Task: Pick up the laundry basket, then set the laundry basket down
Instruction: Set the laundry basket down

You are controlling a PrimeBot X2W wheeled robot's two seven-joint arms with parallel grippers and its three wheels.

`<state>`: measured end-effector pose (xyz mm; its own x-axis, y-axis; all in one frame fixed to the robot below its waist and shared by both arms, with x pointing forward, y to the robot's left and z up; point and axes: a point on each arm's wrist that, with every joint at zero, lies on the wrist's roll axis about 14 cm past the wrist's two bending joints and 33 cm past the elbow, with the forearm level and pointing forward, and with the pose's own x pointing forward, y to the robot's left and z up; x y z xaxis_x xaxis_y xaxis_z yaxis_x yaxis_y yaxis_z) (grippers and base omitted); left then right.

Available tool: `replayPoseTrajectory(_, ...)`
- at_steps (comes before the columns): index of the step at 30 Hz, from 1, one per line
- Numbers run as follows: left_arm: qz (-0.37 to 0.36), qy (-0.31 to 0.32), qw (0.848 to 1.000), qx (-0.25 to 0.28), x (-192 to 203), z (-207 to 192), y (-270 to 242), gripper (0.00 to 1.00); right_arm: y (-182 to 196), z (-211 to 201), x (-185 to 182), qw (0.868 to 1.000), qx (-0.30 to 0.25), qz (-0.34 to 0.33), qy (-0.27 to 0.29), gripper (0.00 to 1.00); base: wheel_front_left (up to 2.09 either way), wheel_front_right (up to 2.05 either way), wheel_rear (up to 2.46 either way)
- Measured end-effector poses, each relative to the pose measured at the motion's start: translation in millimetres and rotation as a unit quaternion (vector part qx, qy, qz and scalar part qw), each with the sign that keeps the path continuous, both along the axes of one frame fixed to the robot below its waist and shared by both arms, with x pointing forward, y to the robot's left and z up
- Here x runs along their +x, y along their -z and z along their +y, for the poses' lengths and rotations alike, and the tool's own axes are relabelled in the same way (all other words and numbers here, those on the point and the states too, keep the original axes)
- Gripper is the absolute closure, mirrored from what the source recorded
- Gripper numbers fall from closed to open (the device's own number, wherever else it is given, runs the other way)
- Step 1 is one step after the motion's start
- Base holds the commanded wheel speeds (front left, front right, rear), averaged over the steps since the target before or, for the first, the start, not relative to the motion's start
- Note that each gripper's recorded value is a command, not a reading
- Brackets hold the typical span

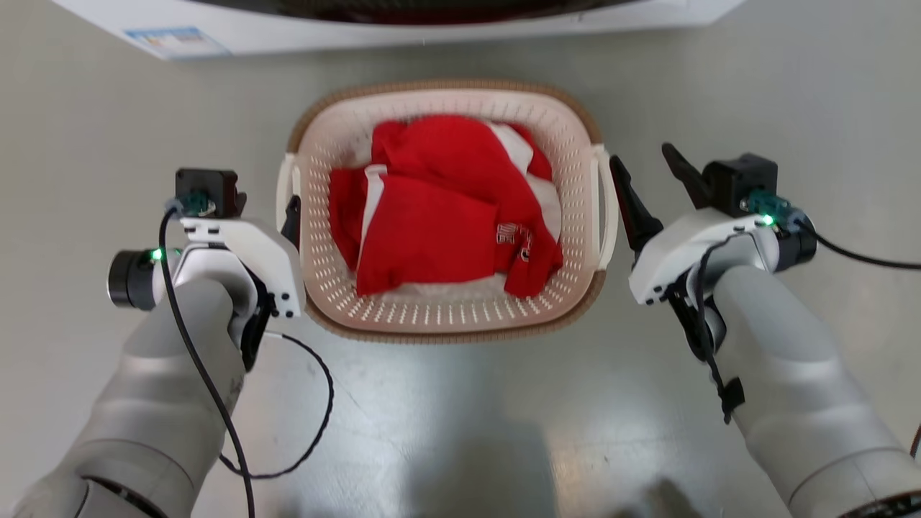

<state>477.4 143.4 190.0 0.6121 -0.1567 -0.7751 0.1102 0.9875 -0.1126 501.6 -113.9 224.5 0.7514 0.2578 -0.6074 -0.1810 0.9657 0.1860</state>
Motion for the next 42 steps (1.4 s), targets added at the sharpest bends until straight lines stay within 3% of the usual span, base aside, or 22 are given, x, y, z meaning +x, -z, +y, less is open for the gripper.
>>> replayPoseTrajectory(11,-0.109,-0.029,0.993,-0.045,15,-5,-89,0.0,-86,-28,4,0.993,-0.019,-0.107,0.04,0.0,0.0,0.0,0.0)
replayPoseTrajectory(18,-0.173,-0.066,0.981,-0.061,-6,12,-140,0.0,-158,-43,-2,0.978,-0.028,-0.196,0.058,0.0,0.0,0.0,0.0)
replayPoseTrajectory(23,-0.244,-0.086,0.962,-0.085,-17,15,-190,0.0,-211,-57,-18,0.962,-0.031,-0.261,0.075,0.0,0.0,0.0,0.0)
replayPoseTrajectory(33,-0.312,-0.128,0.938,-0.085,-62,38,-230,0.0,-250,-66,-61,0.945,-0.033,-0.315,0.085,0.0,0.0,0.0,0.0)
replayPoseTrajectory(42,-0.339,-0.151,0.925,-0.079,-98,53,-241,0.0,-259,-69,-93,0.938,-0.034,-0.332,0.087,0.0,0.0,0.0,0.0)
